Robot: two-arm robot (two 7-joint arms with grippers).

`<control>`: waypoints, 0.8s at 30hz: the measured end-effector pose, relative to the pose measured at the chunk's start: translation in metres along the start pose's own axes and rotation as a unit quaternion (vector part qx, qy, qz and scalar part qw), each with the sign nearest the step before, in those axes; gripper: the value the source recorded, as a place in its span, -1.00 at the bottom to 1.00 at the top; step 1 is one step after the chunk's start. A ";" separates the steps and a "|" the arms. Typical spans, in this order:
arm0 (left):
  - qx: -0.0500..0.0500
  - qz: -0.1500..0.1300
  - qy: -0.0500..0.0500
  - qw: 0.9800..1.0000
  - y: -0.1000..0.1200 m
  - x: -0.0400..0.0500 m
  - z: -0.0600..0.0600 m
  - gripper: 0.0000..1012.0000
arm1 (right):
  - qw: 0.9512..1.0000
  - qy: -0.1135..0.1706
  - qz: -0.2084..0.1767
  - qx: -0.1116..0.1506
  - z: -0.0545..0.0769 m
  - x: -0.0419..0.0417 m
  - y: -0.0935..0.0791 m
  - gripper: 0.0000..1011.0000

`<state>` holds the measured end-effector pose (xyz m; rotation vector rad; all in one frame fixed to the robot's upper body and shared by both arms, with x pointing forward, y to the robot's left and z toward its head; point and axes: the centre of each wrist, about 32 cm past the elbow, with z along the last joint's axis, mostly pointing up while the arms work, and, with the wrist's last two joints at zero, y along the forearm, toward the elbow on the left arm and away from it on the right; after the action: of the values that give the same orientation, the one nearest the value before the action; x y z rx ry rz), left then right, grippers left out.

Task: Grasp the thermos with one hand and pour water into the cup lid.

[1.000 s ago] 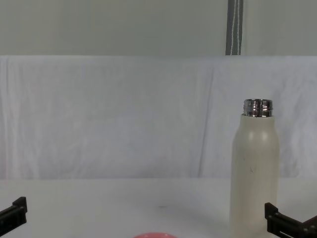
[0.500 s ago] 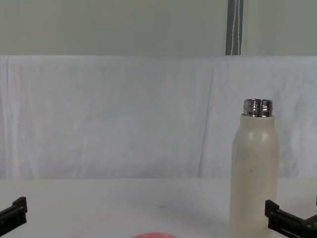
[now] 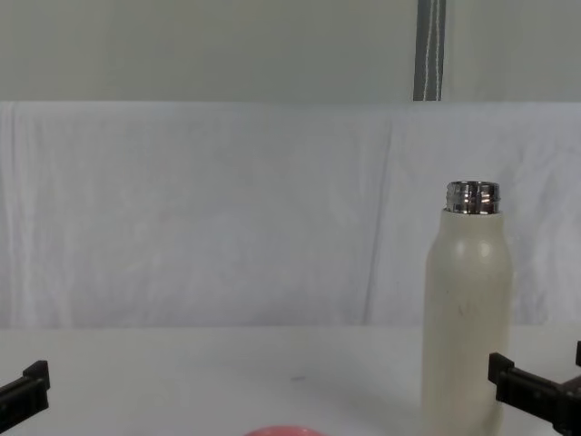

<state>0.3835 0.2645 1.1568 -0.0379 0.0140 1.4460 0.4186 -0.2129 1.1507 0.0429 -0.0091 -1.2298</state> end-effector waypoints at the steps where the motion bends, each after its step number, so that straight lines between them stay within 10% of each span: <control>1: 0.000 0.000 0.000 1.000 0.000 0.0000 0.000 0.98 | 1.000 0.001 0.001 0.000 0.000 0.0009 0.001 0.98; 24: 0.000 0.000 0.000 1.000 0.000 0.0000 0.000 0.98 | 0.999 0.017 0.037 0.004 0.009 0.0170 0.034 0.98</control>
<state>0.3835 0.2645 1.1568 -0.0380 0.0140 1.4460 0.4564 -0.2177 1.1603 0.0709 0.0139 -1.1551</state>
